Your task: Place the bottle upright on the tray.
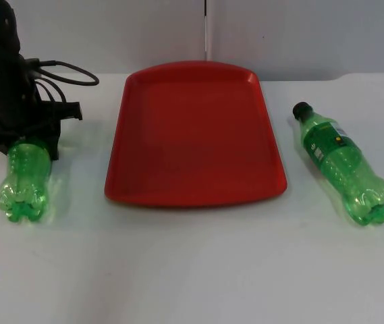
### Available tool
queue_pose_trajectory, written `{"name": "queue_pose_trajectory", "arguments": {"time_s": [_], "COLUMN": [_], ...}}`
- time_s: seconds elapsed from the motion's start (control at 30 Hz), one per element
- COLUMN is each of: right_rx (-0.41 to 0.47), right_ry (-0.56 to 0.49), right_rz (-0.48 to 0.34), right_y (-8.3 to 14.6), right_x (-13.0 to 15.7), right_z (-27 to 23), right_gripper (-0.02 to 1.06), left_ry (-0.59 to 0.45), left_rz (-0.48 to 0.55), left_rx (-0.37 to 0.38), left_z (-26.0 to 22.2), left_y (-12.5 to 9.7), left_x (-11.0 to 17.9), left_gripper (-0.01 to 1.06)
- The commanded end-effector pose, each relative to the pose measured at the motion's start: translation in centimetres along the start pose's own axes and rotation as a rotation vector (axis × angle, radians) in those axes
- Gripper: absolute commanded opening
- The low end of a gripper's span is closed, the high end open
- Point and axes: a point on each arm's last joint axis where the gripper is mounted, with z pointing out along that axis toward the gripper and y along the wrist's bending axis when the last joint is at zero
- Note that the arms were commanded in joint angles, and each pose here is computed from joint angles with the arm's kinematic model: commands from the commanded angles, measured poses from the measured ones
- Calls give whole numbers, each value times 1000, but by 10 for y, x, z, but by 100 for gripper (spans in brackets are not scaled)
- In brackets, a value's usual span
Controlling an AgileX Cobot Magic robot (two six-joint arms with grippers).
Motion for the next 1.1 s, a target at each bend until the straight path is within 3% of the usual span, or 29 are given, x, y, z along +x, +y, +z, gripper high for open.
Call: {"name": "queue_pose_trajectory", "arguments": {"time_s": [0.0, 0.27, 0.6, 0.7, 0.73, 0.87, 0.9, 0.97, 1.07], "right_rx": [10, 10, 10, 10, 10, 10, 10, 10, 10], "right_ry": [-5, -5, -5, -5, -5, -5, -5, -5, -5], "right_rz": [-9, -9, -9, -11, -11, -13, -13, -13, -13], "right_y": [0, 0, 0, 0, 0, 0, 0, 0, 0], "right_x": [0, 0, 0, 0, 0, 0, 0, 0, 0], "right_z": [0, 0, 0, 0, 0, 0, 0, 0, 0], "right_gripper": [105, 105, 105, 105, 105, 105, 105, 105, 105], "left_ry": [46, -3, -266, -407, -407, -579, -579, -661, -776], "left_rz": [-15, 6, 102, 134, 134, 144, 144, 161, 205], "left_rx": [-1, 61, 199, 319, 319, 495, 495, 571, 627], "left_z": [8, -22, -120, -160, -160, -198, -198, -212, -226], "left_y": [0, -6, -15, -24, -24, -36, -36, -42, -50], "left_x": [5, -1, -15, -18, -18, -22, -22, -23, -26], "left_gripper": [0, 0, 0, 0, 0, 0, 0, 0, 0]}}
